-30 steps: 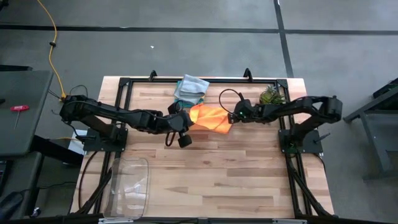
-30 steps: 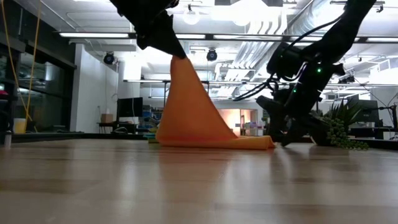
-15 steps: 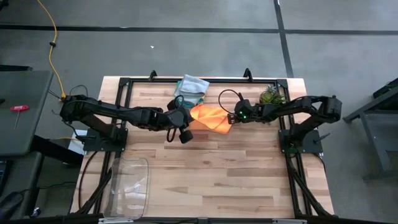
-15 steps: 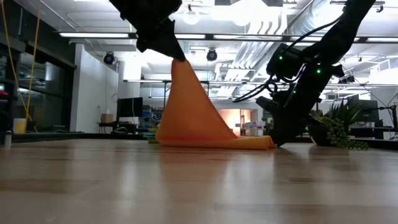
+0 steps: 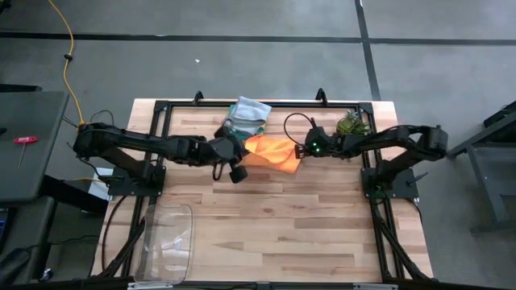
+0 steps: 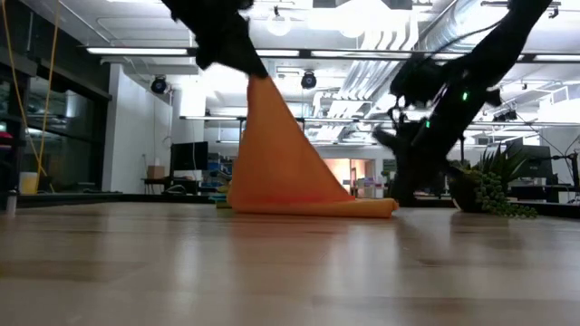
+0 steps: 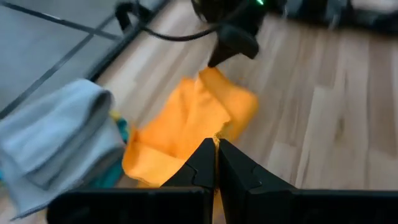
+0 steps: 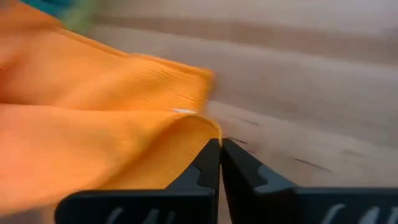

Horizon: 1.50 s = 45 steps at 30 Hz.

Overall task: Fold microfiber towels
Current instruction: Fold the orange microfiber towel

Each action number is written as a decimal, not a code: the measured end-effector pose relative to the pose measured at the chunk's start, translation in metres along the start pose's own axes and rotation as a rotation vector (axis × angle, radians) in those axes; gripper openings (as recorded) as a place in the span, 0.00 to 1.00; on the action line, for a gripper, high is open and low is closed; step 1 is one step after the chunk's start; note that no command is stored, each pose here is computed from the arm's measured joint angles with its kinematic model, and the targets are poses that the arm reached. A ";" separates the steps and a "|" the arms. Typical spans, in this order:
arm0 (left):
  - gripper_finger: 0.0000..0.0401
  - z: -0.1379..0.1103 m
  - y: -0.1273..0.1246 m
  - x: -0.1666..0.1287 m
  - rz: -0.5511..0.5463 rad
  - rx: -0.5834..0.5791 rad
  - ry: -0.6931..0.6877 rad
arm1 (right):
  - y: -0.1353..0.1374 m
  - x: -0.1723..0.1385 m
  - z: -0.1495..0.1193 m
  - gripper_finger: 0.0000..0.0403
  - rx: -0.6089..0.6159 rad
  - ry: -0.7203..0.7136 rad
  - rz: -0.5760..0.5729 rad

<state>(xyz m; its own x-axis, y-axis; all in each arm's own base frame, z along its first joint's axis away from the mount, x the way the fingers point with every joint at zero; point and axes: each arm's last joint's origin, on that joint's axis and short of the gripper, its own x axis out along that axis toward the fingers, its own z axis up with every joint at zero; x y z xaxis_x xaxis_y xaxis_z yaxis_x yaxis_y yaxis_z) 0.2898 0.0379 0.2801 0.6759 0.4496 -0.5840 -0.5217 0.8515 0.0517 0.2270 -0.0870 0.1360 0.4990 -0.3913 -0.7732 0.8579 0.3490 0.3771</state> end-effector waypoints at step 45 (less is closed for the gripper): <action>0.00 0.007 0.076 -0.093 0.236 0.260 -0.064 | 0.029 -0.225 0.057 0.00 -0.469 -0.291 0.315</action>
<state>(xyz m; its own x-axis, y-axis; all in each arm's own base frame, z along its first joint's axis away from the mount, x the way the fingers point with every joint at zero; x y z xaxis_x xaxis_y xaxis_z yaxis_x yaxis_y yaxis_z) 0.1911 0.0633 0.3439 0.5880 0.6511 -0.4800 -0.5228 0.7587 0.3886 0.1468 -0.0374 0.3497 0.7884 -0.4014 -0.4661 0.5524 0.7955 0.2493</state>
